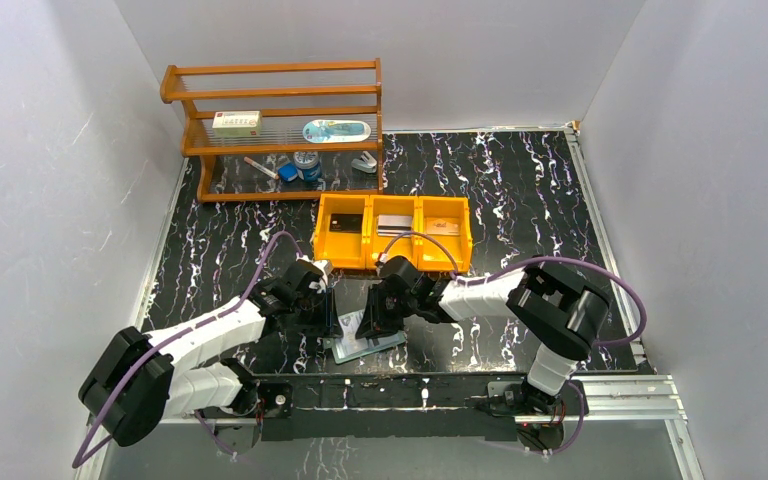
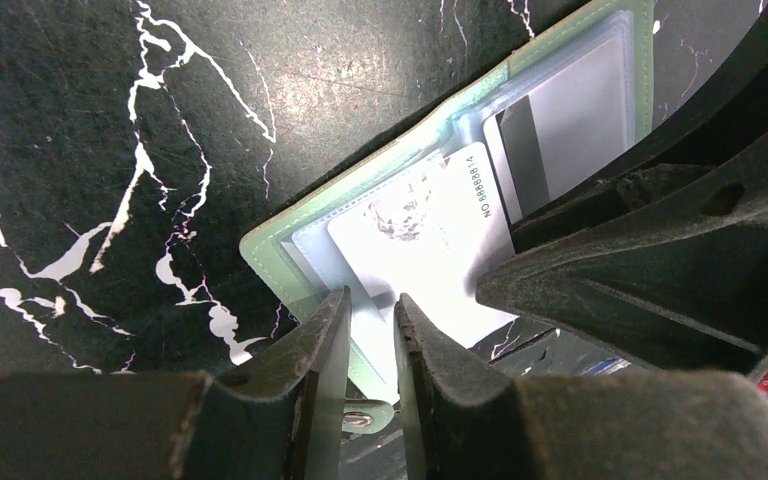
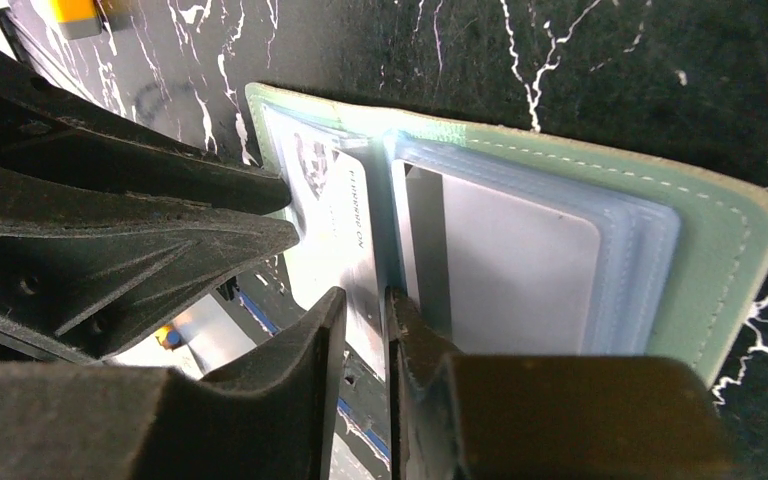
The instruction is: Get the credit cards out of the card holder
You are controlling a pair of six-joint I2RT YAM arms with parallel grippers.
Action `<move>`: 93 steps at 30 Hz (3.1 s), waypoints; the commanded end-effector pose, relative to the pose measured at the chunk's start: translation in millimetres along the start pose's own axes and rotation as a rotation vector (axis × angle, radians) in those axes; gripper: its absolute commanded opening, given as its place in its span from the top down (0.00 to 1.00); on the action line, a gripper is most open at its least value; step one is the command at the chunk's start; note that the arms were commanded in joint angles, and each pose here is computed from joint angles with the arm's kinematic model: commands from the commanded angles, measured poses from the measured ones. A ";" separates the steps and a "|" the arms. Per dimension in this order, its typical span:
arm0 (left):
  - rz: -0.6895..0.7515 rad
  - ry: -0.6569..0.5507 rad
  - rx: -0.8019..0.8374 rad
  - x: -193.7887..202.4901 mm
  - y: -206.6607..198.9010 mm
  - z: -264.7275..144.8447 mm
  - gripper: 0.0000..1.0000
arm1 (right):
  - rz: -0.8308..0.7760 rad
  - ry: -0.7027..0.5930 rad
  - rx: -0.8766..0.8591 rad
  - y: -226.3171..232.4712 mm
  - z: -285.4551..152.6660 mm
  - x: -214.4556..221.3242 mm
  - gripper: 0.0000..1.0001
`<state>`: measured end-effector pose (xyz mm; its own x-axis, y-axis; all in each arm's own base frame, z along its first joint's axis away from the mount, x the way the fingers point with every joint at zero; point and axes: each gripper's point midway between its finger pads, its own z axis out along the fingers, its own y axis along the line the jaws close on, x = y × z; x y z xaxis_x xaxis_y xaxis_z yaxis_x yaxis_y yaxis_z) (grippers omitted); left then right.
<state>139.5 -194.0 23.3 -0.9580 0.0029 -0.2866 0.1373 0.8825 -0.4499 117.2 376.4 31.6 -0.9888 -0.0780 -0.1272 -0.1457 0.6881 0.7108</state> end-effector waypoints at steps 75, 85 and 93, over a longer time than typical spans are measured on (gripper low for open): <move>0.013 0.037 0.219 1.7 -41.2 2.4 0.66 | 0.098 -0.091 -0.088 -12.4 -22.6 -10.8 0.86; 0.002 0.032 0.045 9.5 -5.0 6.1 0.70 | 0.095 -0.101 -0.110 -6.4 -25.6 -12.7 0.85; 0.001 0.033 -0.039 12.8 12.9 8.4 0.72 | 0.083 -0.102 -0.092 -4.9 -30.9 -13.7 0.85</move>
<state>138.6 -210.4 23.9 -0.9596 0.0030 -0.2812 0.1557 0.8385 -0.5221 123.4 351.4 36.4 -0.9948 0.0406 -0.0932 -0.0471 0.6287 0.7762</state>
